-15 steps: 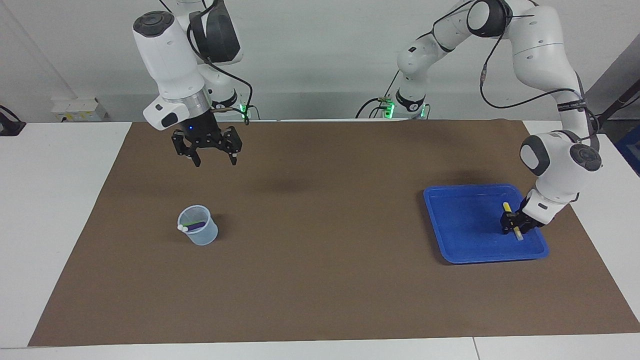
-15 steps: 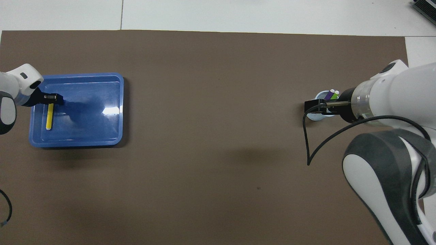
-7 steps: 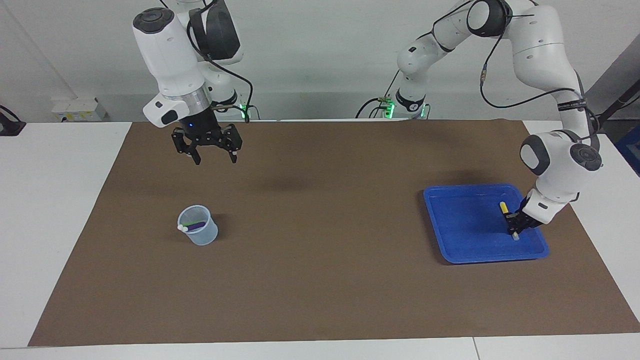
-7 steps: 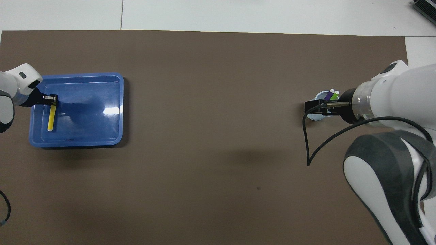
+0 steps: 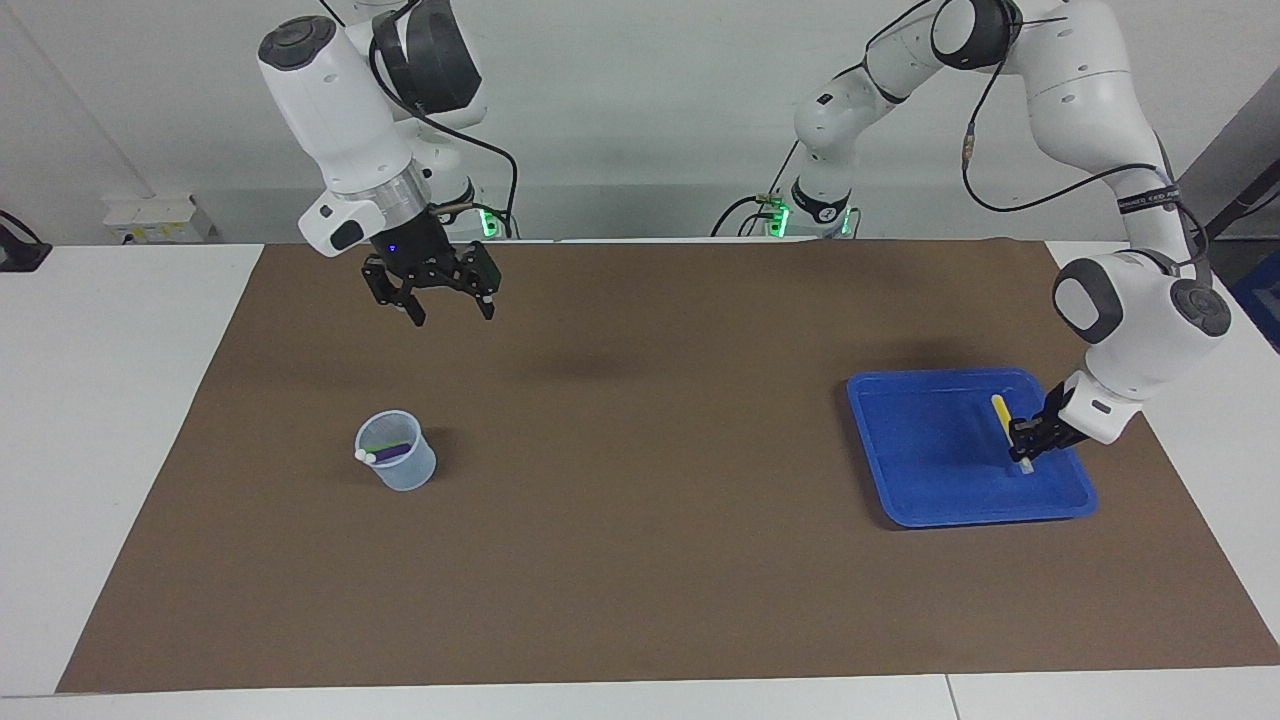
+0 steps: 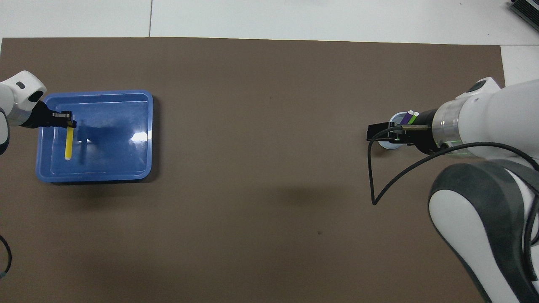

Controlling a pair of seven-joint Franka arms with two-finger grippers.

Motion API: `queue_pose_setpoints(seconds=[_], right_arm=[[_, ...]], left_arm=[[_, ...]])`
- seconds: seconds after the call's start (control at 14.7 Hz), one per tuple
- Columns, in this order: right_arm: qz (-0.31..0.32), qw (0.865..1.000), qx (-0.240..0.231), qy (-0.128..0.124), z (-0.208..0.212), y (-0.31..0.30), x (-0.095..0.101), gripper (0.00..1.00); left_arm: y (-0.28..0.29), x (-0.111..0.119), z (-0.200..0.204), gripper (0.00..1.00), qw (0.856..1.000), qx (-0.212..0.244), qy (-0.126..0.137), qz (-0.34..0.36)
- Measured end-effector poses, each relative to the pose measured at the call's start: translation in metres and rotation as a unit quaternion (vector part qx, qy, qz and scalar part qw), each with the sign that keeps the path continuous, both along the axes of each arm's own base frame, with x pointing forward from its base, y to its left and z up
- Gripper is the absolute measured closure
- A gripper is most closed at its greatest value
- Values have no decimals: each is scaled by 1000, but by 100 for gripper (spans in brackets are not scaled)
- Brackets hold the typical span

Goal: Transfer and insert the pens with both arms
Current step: 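Grasp the yellow pen in the blue tray with the left gripper, then lift the yellow pen with the left gripper while the right gripper approaches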

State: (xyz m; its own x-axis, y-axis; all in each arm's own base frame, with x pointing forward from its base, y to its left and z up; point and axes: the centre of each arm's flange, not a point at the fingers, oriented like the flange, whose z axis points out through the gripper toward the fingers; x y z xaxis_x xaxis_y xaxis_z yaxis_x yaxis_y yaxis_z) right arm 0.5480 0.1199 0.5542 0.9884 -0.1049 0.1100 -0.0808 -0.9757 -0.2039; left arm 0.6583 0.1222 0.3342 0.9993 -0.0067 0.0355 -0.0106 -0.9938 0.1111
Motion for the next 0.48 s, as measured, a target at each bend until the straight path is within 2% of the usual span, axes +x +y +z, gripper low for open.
queue_pose_setpoints(seconds=[0.2, 0.48], right_arm=[[-7, 1000, 6, -4, 0, 2, 1, 0], [-55, 997, 50, -13, -4, 19, 2, 0]], left_arm=[[-25, 5, 21, 83, 1000, -20, 1, 5], [-75, 4, 41, 83, 998, -29, 21, 49]])
